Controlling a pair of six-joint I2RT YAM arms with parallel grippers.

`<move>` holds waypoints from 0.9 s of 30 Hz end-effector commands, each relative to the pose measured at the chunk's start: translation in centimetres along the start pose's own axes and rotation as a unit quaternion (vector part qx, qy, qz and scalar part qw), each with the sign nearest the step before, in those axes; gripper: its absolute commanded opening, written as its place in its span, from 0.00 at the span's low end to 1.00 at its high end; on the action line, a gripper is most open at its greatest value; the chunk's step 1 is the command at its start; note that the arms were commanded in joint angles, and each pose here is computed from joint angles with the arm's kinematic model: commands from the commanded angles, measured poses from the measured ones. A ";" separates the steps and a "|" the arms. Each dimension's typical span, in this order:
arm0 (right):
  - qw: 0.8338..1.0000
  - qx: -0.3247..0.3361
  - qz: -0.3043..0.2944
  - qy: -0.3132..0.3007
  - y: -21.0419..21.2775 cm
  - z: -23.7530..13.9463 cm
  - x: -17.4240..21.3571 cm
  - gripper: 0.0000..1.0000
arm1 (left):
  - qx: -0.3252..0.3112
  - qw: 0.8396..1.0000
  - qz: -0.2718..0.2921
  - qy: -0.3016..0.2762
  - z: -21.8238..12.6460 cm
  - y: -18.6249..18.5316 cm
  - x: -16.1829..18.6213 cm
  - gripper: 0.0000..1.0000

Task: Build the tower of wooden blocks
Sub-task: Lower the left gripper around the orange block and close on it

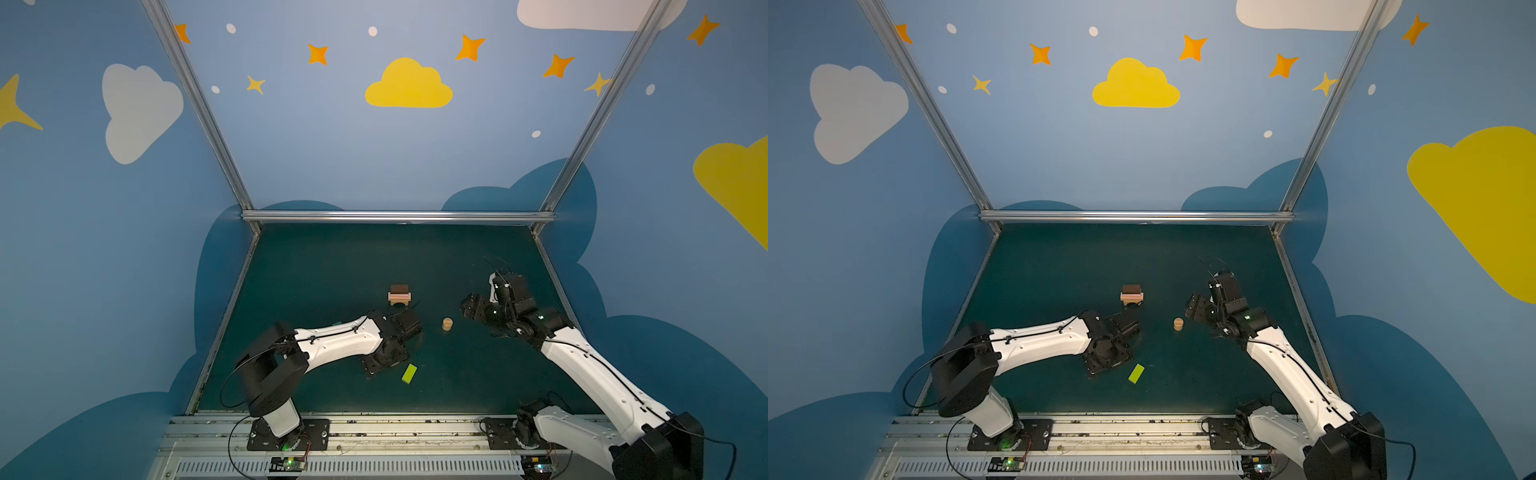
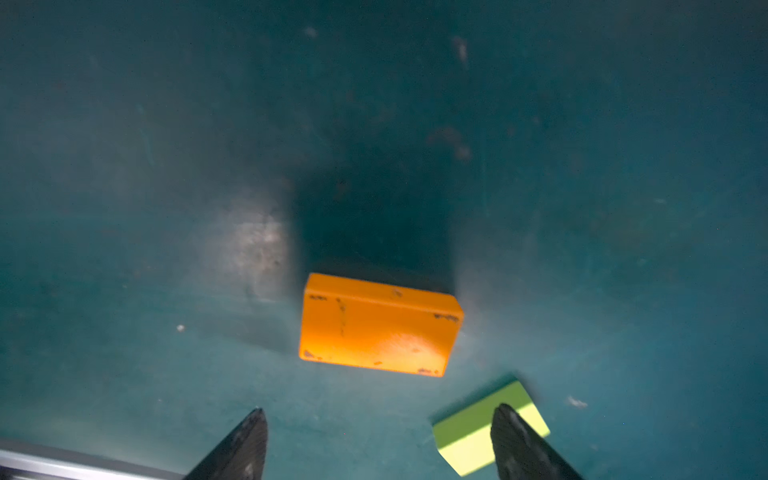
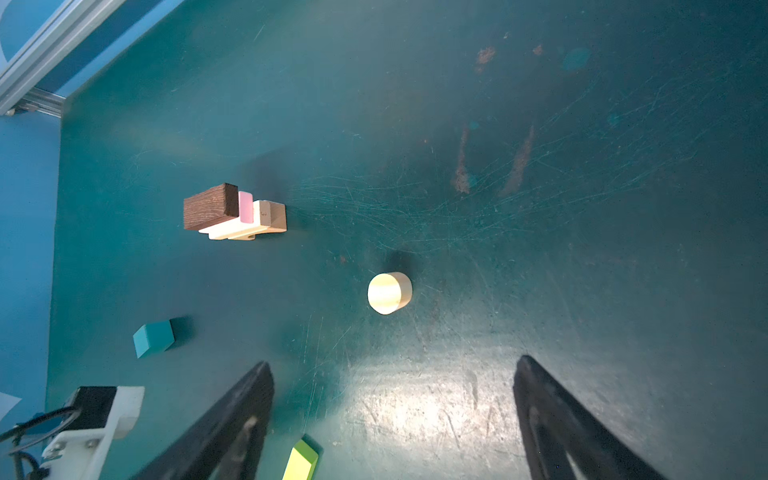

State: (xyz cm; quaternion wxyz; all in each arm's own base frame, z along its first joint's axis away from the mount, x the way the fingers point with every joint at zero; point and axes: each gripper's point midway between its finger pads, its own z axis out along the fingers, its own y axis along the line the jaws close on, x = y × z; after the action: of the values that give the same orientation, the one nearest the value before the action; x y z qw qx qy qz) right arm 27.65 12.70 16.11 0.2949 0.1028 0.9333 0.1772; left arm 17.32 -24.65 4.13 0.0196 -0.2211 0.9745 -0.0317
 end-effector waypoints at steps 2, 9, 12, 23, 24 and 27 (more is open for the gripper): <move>1.000 -0.006 0.001 -0.005 -0.2 -0.3 0.0 0.88 | -0.027 0.999 0.002 -0.017 -0.1 1.0 -1.2 0.84; 1.000 -0.013 0.006 -0.002 -0.1 0.0 -0.1 0.89 | -0.026 0.999 0.008 -0.025 0.1 0.6 -2.3 0.84; 1.000 -0.013 0.007 0.000 -0.1 0.1 -0.1 0.88 | -0.026 0.999 0.015 -0.023 0.3 0.2 -2.3 0.84; 1.000 -0.021 0.013 0.008 -0.1 0.6 0.2 0.89 | -0.048 0.998 0.038 -0.011 1.6 0.3 -1.7 0.78; 1.000 -0.021 0.013 0.009 0.0 0.7 0.3 0.88 | -0.047 0.998 0.038 -0.011 1.6 0.3 -1.7 0.76; 1.000 -0.024 0.015 0.013 0.0 0.9 0.4 0.88 | -0.043 0.998 0.043 -0.011 1.6 0.0 -1.7 0.71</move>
State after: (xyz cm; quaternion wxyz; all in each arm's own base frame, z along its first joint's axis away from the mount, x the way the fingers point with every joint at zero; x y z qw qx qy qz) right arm 27.76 12.92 15.70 0.2869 0.1060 0.9308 0.1999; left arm 18.88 -24.21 2.40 0.0189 -0.1898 0.9816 0.0019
